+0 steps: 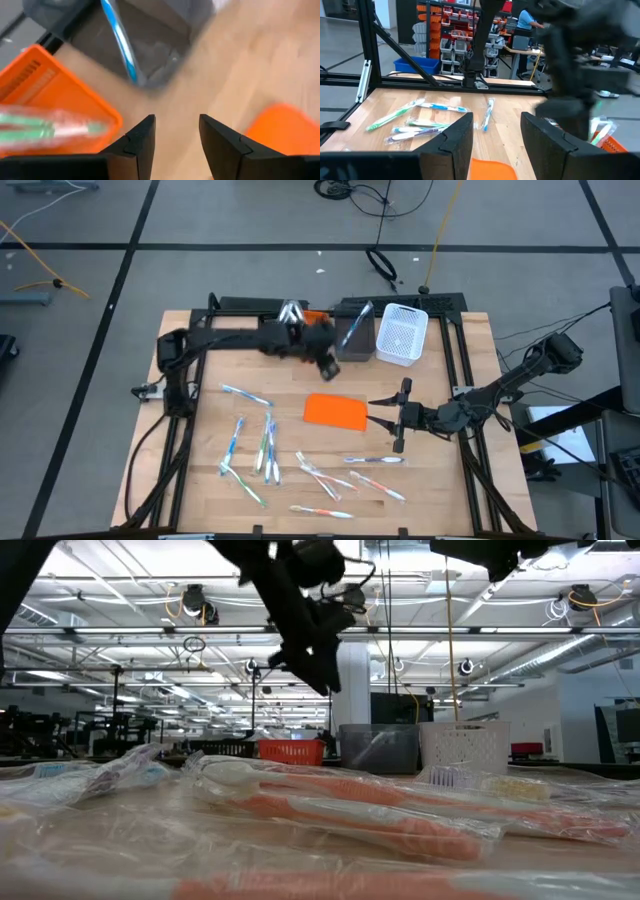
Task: Pick & Place Toothbrushes
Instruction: Put the orange toothbrush into the white bin
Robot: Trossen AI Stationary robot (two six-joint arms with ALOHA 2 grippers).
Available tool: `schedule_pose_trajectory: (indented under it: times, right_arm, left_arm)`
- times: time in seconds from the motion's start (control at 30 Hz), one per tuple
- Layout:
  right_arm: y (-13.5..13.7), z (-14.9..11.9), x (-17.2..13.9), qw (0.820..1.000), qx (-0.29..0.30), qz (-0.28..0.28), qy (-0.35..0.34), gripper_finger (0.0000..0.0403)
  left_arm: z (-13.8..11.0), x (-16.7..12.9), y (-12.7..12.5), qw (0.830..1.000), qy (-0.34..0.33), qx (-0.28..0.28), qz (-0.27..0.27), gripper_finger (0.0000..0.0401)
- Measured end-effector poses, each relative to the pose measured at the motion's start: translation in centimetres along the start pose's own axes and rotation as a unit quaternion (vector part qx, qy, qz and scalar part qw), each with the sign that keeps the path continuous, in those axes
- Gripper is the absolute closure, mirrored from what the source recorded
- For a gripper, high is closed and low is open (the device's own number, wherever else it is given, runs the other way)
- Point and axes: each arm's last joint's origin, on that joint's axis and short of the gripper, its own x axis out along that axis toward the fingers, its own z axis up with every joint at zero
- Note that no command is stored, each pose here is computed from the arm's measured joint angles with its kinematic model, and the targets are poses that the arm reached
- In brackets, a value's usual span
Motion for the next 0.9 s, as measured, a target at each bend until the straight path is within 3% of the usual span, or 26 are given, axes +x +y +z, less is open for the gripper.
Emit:
schedule_pose_trajectory:
  times: [0.17,0.4,0.7,0.9]
  right_arm:
    - [0.0,-0.1,0.0,1.0,-0.003,0.0,0.004,0.0248]
    - [0.1,-0.6,-0.1,1.0,0.012,0.003,0.024,0.0248]
    - [0.1,-0.7,-0.1,0.999,0.022,0.004,0.031,0.0248]
    - [0.1,-0.7,-0.1,0.999,0.03,0.004,0.033,0.0248]
  left_arm:
    - [-3.2,-2.3,-5.1,0.997,0.033,0.057,0.039,0.0264]
    - [-7.4,-4.7,-11.6,0.995,0.031,0.085,0.041,0.0284]
    - [-13.7,-8.0,-16.7,0.996,0.05,0.056,0.046,0.0286]
    - [-18.5,-8.8,-18.8,0.998,0.057,0.025,0.031,0.0286]
